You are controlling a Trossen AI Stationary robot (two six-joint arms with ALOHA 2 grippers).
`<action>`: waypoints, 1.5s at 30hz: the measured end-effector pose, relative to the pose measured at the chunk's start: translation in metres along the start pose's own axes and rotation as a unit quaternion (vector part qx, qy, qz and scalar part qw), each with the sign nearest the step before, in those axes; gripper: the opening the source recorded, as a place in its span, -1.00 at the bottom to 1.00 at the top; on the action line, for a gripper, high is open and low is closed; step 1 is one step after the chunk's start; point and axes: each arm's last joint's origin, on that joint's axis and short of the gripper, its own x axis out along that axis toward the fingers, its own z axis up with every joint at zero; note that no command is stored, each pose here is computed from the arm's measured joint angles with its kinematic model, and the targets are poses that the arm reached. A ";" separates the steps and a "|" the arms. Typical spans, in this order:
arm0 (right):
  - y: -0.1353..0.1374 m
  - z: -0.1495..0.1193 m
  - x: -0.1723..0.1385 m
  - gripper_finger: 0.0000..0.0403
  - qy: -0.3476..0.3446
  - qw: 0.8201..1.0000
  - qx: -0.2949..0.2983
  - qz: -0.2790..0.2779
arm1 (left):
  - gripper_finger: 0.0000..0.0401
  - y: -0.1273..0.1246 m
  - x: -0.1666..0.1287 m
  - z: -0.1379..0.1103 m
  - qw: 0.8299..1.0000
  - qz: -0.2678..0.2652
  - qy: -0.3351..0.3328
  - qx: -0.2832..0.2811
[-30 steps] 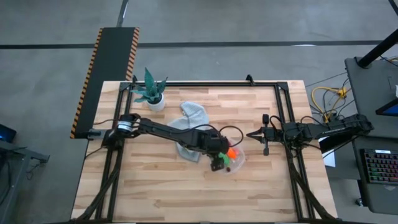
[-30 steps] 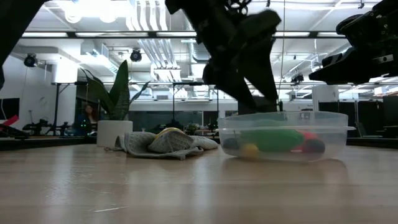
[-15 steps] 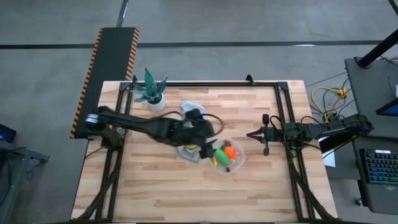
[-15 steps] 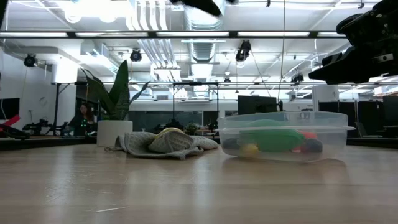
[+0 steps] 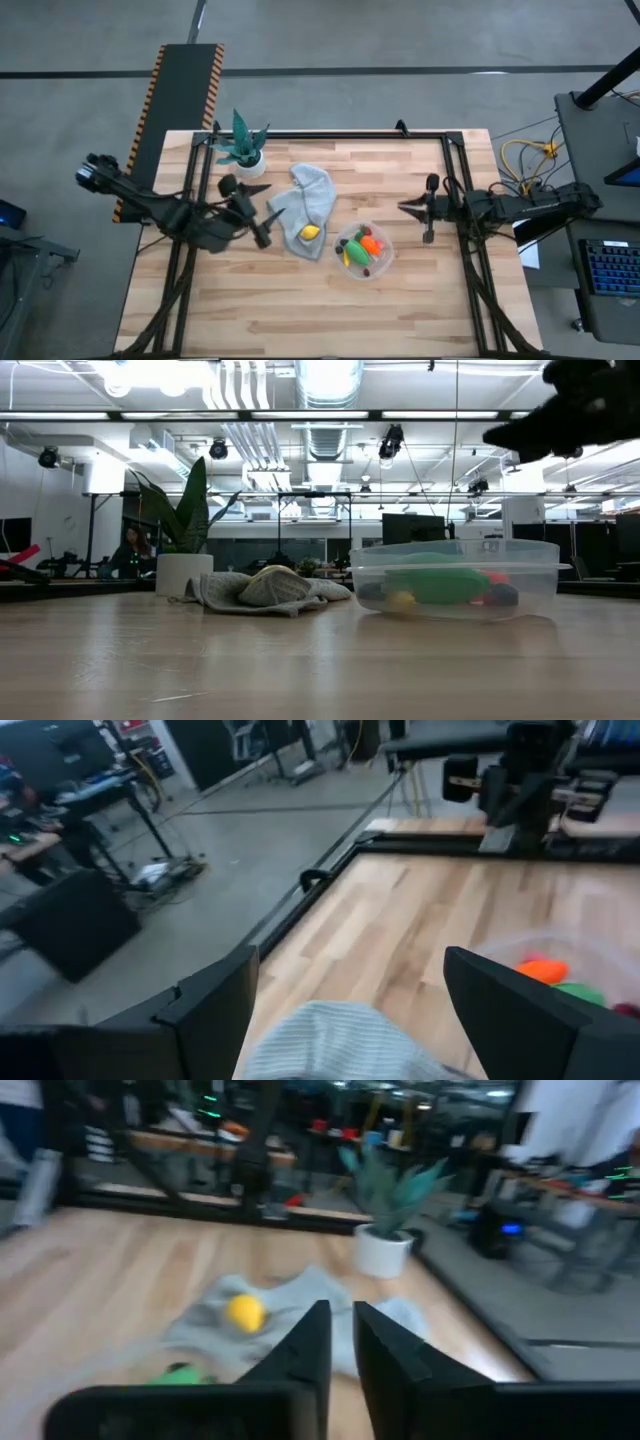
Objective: Pick and placing Produce into tupperware
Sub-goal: Move the gray towel to the top center of the table
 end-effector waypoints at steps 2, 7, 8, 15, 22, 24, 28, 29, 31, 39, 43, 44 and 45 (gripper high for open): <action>-0.002 0.011 0.003 -0.75 0.004 1.000 -0.013 -0.027 | 0.50 0.007 -0.004 -0.017 0.999 -0.007 -0.019 -0.026; -0.011 0.035 0.022 -0.44 0.036 0.996 -0.024 -0.074 | 0.50 0.019 -0.006 -0.046 0.997 -0.008 -0.068 -0.032; -0.014 0.038 0.028 -0.38 0.049 0.995 -0.021 -0.084 | 0.50 0.021 -0.007 -0.049 0.997 -0.007 -0.076 -0.029; -0.053 0.044 0.091 -0.01 0.145 0.972 0.012 -0.182 | 0.50 0.032 -0.012 -0.053 0.994 -0.004 -0.102 -0.023; -0.105 0.029 0.154 0.06 0.167 0.975 0.104 -0.107 | 0.50 0.035 -0.014 -0.051 0.994 -0.003 -0.104 -0.009; -0.110 0.026 0.173 0.05 0.173 0.976 0.115 -0.060 | 0.50 0.034 -0.013 -0.051 0.995 -0.002 -0.104 -0.006; -0.114 0.013 0.208 0.05 0.194 0.974 0.115 -0.019 | 0.50 0.034 -0.013 -0.051 0.995 -0.001 -0.104 -0.006; -0.116 0.009 0.217 0.05 0.201 0.972 0.121 -0.018 | 0.50 0.034 -0.013 -0.051 0.994 0.000 -0.105 -0.007; -0.122 -0.001 0.231 0.04 0.217 0.967 0.134 -0.021 | 0.50 0.034 -0.013 -0.051 0.994 0.000 -0.105 -0.008; -0.126 -0.030 0.277 0.04 0.297 0.942 0.157 -0.011 | 0.50 0.034 -0.013 -0.051 0.995 0.000 -0.104 -0.007; -0.118 -0.029 0.295 0.04 0.322 0.934 0.154 0.005 | 0.50 0.034 -0.013 -0.051 0.995 0.000 -0.104 -0.005; -0.115 -0.027 0.298 0.04 0.321 0.935 0.152 0.008 | 0.50 0.034 -0.013 -0.051 0.995 0.000 -0.103 -0.005; -0.112 -0.023 0.302 0.04 0.319 0.936 0.149 0.013 | 0.50 0.034 -0.013 -0.052 0.995 0.000 -0.103 -0.004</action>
